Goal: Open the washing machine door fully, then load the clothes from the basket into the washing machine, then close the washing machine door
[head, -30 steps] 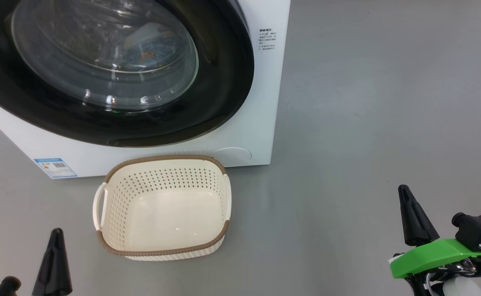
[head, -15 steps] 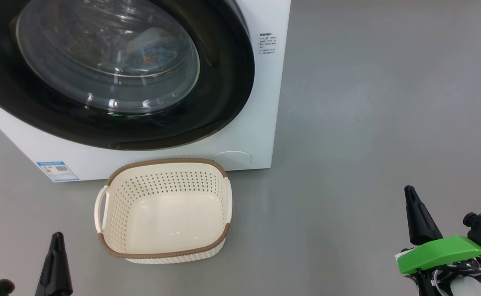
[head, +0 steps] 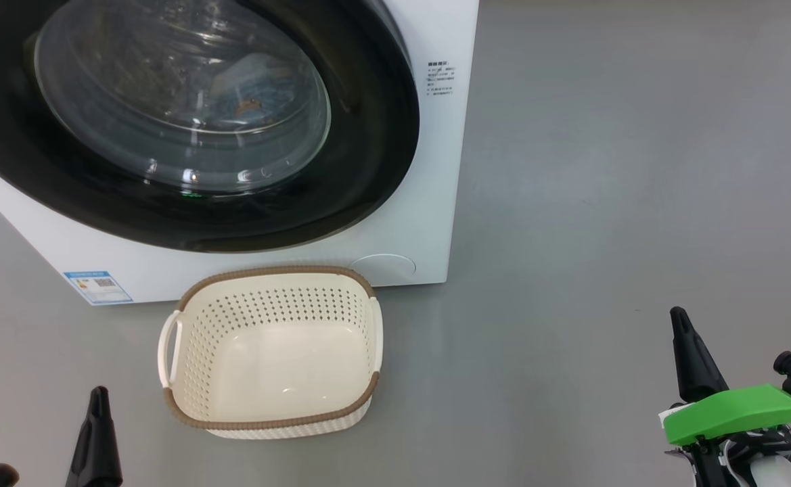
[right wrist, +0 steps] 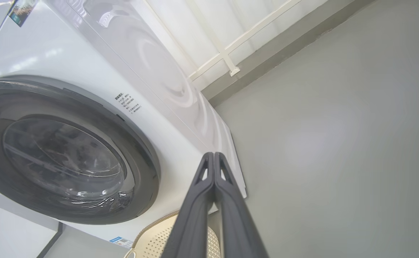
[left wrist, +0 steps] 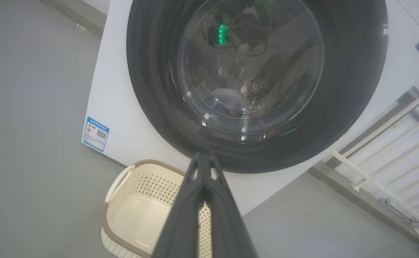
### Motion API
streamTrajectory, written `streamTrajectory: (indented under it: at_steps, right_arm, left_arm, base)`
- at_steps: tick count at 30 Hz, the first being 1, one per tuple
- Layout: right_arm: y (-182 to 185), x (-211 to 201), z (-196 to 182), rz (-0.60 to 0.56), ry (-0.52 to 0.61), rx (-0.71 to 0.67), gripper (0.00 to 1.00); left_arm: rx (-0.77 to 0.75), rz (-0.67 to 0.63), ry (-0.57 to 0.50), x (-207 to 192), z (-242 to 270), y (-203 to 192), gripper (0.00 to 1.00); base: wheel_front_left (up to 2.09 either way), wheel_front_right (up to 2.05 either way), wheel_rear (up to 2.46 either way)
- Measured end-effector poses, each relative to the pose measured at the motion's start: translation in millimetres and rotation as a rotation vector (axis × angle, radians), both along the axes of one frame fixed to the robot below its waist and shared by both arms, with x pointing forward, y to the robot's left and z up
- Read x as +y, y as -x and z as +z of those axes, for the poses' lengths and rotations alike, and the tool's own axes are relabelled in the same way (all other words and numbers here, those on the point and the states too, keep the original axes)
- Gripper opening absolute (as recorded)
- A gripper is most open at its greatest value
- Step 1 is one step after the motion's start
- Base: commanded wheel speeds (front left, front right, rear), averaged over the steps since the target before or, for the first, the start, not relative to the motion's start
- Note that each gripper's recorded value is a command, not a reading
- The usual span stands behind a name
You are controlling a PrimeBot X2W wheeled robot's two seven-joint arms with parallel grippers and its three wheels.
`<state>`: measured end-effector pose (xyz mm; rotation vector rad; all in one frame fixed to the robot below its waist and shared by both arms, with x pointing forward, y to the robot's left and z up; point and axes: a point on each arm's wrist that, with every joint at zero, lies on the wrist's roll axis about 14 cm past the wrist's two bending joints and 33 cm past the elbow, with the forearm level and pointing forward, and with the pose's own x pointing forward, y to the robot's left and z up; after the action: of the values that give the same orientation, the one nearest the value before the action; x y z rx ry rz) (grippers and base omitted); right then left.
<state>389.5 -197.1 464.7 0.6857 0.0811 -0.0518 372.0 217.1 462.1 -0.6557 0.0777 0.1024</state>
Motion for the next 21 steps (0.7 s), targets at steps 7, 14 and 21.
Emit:
streamTrajectory:
  at_steps: [7, 14, 21]
  right_arm:
    - [0.3, -0.8, 1.3, -0.011, -0.065, 0.001, 0.0]
    - [0.7, -3.9, 3.4, -0.03, -0.154, 0.001, 0.0]
    - [1.2, -5.0, 4.7, -0.041, -0.234, 0.001, 0.0]
  left_arm:
    - [0.006, 0.007, 0.068, -1.3, -1.2, 1.1, 0.0]
    - [-0.001, 0.018, 0.162, -2.9, 0.8, -0.1, 0.0]
    - [-0.006, 0.022, 0.239, -4.8, 3.1, -1.9, 0.0]
  base:
    - [0.0, 0.0, 0.0]
    - [0.0, 0.0, 0.0]
    - [0.0, 0.0, 0.0]
